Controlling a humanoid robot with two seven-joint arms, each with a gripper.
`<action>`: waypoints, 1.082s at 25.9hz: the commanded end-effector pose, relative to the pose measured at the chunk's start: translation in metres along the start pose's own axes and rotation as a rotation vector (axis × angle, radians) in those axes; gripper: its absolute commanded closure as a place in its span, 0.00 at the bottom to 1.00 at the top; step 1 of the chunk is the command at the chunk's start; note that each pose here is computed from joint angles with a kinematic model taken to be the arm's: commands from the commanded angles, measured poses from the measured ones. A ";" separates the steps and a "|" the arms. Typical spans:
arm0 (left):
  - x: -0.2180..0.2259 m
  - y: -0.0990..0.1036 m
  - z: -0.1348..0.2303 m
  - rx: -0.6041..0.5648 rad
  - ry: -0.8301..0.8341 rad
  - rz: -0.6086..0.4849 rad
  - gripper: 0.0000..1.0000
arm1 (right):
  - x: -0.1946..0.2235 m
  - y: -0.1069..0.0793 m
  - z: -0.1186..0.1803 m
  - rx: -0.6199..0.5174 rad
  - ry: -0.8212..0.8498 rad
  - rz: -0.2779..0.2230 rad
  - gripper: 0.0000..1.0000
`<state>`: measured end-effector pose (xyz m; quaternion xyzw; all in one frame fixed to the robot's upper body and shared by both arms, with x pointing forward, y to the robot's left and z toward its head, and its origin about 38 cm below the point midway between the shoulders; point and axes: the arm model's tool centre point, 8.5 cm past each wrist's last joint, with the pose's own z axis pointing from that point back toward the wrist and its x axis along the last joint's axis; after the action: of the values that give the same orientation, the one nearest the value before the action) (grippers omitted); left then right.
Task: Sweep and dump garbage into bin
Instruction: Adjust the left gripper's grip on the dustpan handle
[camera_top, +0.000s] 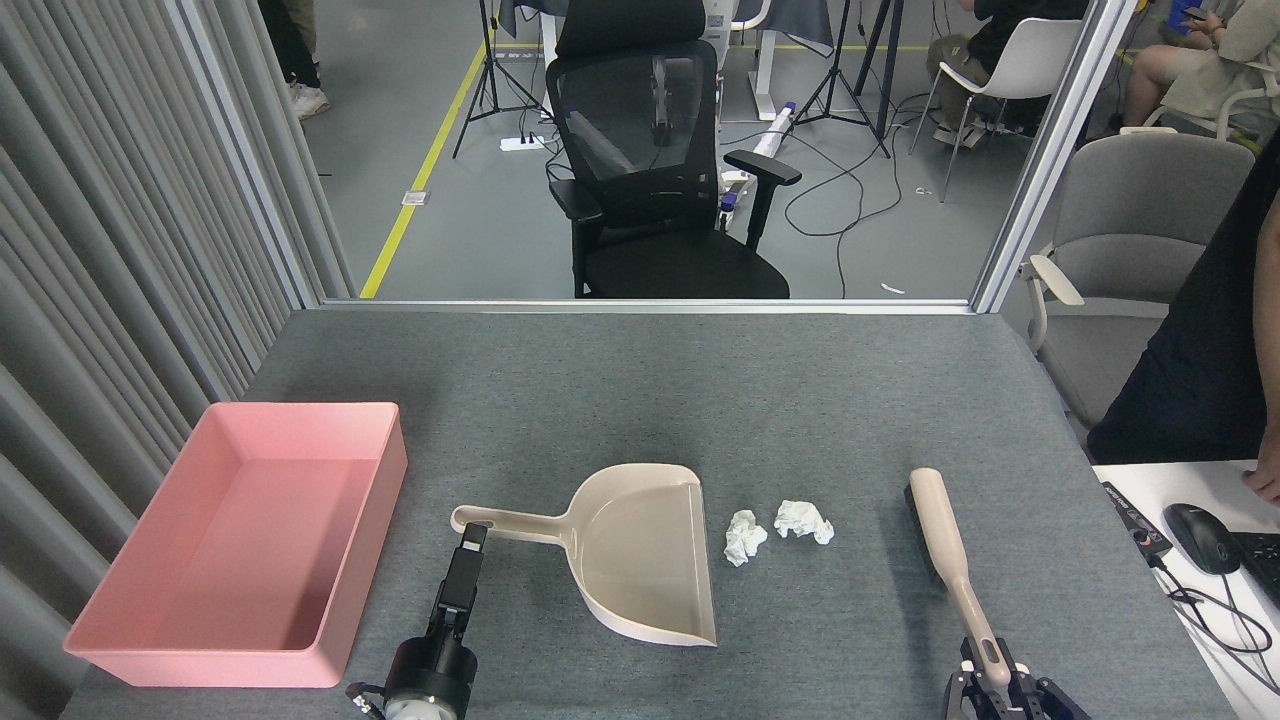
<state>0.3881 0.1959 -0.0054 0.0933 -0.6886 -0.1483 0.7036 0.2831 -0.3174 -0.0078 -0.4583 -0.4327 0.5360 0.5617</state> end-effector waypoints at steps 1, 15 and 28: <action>-0.001 -0.004 -0.011 -0.002 0.000 0.008 0.01 | -0.003 0.000 0.001 0.000 0.008 -0.002 0.93; -0.013 -0.013 -0.039 -0.047 0.060 0.009 0.01 | -0.011 -0.003 0.002 -0.008 0.030 -0.001 0.94; -0.009 -0.019 -0.050 -0.094 0.020 0.017 0.22 | -0.013 -0.004 0.003 -0.014 0.041 -0.013 0.94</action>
<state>0.4335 0.1799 -0.0220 0.0636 -0.6715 -0.1682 0.7189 0.2804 -0.3310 -0.0028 -0.4711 -0.4275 0.5204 0.5697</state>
